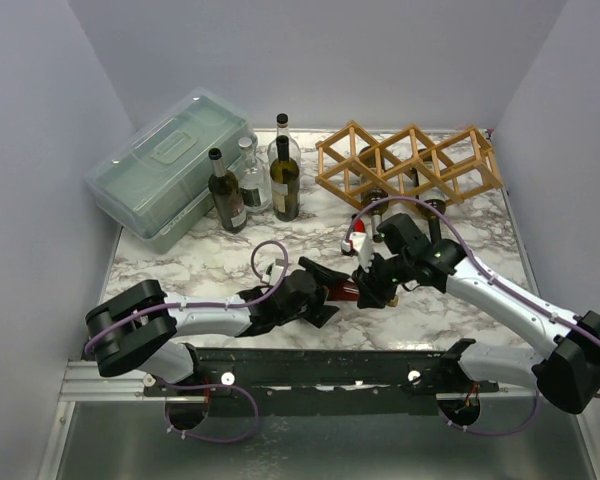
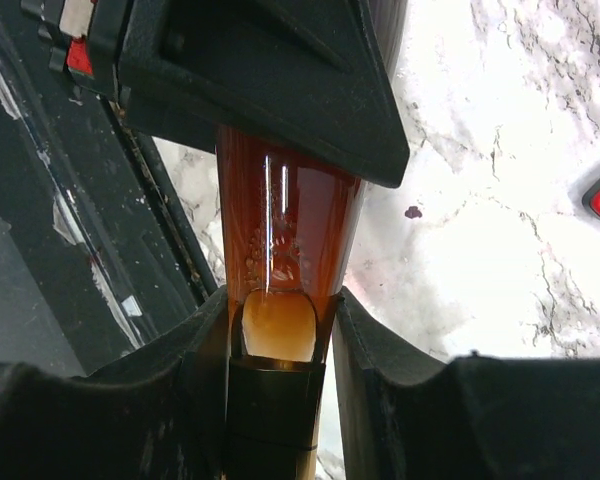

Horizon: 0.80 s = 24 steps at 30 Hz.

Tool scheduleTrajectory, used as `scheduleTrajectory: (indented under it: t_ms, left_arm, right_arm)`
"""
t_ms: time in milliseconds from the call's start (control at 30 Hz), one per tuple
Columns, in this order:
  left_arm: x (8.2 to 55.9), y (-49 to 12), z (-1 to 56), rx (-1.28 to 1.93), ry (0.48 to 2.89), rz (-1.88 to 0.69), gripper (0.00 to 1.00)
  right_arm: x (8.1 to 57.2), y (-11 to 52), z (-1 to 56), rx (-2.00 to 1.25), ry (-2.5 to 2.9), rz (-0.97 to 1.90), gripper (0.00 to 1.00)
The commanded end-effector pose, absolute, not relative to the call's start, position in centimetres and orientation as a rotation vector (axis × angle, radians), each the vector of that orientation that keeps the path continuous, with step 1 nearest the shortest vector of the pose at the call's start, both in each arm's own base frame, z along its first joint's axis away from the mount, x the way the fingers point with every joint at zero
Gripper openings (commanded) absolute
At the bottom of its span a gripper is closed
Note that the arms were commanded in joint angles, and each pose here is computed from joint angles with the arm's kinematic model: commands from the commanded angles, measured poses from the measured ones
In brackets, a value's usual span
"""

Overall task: Take the wine bottle off the wine rack
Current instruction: Place the wine bottle at the center of the board.

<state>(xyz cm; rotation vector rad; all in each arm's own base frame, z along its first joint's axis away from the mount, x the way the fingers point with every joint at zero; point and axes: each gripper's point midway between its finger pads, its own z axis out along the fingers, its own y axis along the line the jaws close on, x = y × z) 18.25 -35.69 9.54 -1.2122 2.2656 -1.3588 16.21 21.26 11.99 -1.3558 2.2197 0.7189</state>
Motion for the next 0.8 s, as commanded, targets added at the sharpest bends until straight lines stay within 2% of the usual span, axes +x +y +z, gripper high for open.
scheduleTrajectory:
  t_ms: [0, 167, 367, 767]
  left_arm:
    - [16.8, -36.4, 10.2, -1.400, 2.335, -1.426, 0.98]
    - [15.9, -36.8, 10.5, -1.503, 2.390, -1.432, 0.98]
    - [16.2, -36.1, 12.2, -1.478, 2.349, -1.443, 0.99]
    - [15.7, -30.0, 12.7, -1.291, 2.336, -1.169, 0.99]
  right_arm:
    - [18.5, 23.2, 15.4, -1.335, 1.979, 0.719, 0.00]
    - [18.6, 22.9, 15.3, -1.330, 1.969, 0.698, 0.00]
    - [18.7, 22.7, 14.9, -1.321, 1.978, 0.678, 0.00]
    - [19.0, 22.5, 15.1, -1.314, 1.976, 0.661, 0.00]
